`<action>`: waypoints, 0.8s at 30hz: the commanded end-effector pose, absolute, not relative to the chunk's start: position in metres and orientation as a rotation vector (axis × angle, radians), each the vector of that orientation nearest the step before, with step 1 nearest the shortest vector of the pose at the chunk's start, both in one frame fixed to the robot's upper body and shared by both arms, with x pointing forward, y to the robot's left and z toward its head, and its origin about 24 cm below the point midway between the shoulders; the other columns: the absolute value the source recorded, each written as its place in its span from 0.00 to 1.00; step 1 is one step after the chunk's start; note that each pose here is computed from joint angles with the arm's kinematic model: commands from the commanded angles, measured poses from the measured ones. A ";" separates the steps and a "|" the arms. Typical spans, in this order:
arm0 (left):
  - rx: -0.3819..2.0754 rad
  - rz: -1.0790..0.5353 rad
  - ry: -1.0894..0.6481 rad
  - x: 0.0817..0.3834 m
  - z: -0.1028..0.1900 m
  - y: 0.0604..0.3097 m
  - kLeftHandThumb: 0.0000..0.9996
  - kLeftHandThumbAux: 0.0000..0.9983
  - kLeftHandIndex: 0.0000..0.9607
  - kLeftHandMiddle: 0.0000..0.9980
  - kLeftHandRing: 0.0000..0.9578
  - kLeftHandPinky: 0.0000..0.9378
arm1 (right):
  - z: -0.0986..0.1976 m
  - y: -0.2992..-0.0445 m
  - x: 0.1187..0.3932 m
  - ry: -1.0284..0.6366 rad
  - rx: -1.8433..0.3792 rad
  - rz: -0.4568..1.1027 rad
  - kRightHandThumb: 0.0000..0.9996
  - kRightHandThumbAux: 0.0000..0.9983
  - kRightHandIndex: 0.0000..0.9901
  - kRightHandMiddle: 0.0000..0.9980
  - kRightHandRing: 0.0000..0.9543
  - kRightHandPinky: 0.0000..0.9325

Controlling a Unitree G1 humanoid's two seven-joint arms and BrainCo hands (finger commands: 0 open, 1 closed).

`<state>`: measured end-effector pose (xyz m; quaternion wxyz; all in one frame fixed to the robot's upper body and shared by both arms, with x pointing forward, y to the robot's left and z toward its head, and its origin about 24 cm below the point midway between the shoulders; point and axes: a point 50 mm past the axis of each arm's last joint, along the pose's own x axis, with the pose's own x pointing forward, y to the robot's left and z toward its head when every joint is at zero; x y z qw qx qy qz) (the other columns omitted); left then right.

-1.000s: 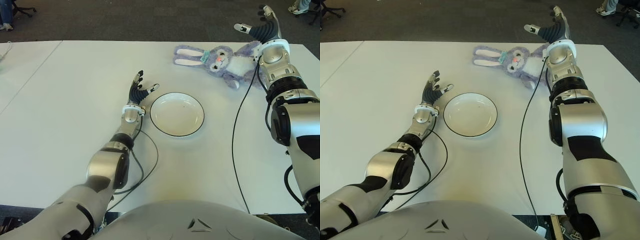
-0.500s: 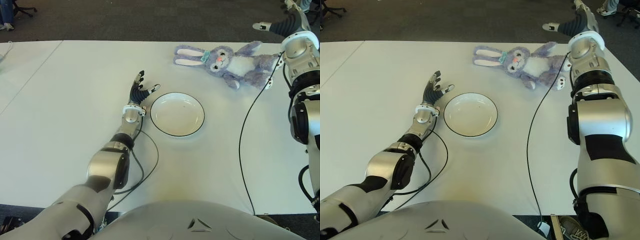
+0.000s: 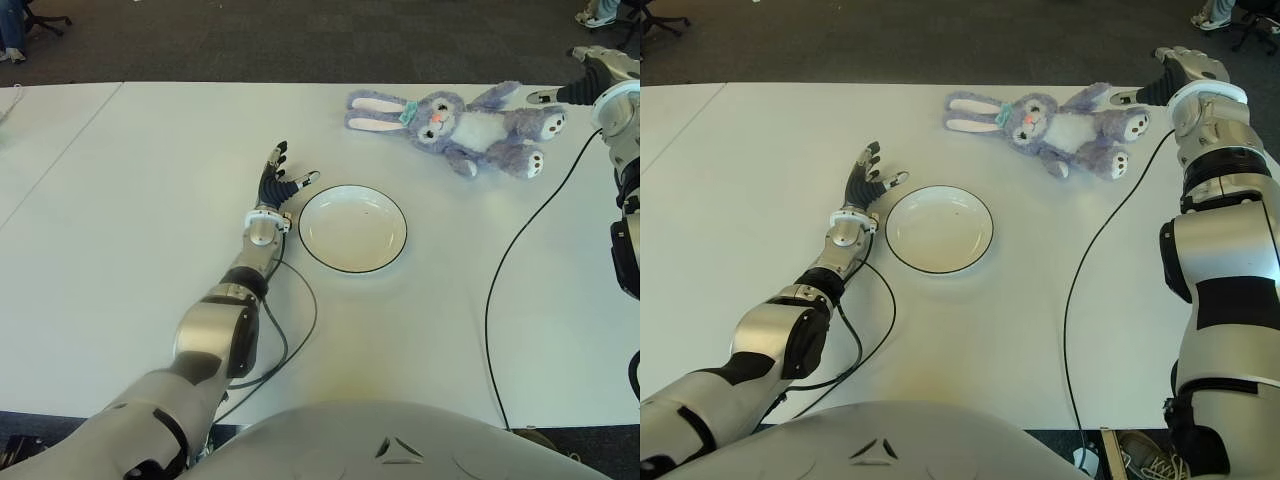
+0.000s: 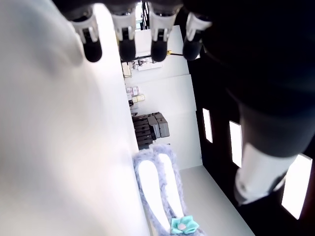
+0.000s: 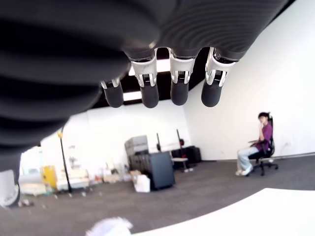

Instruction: Put the doll into the plate.

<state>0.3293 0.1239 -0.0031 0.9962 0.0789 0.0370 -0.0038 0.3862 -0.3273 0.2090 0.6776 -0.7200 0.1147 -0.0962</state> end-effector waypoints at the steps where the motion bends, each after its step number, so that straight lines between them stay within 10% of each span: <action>1: 0.137 -0.020 0.506 0.253 -0.091 0.124 0.00 0.76 0.01 0.03 0.03 0.05 | 0.183 -0.329 0.382 0.369 -1.703 -0.116 0.17 0.41 0.00 0.00 0.00 0.00; 24: 0.119 -0.021 0.489 0.253 -0.090 0.123 0.00 0.79 0.02 0.03 0.04 0.07 | 0.131 -0.328 0.371 0.461 -1.753 -0.024 0.25 0.41 0.02 0.02 0.07 0.07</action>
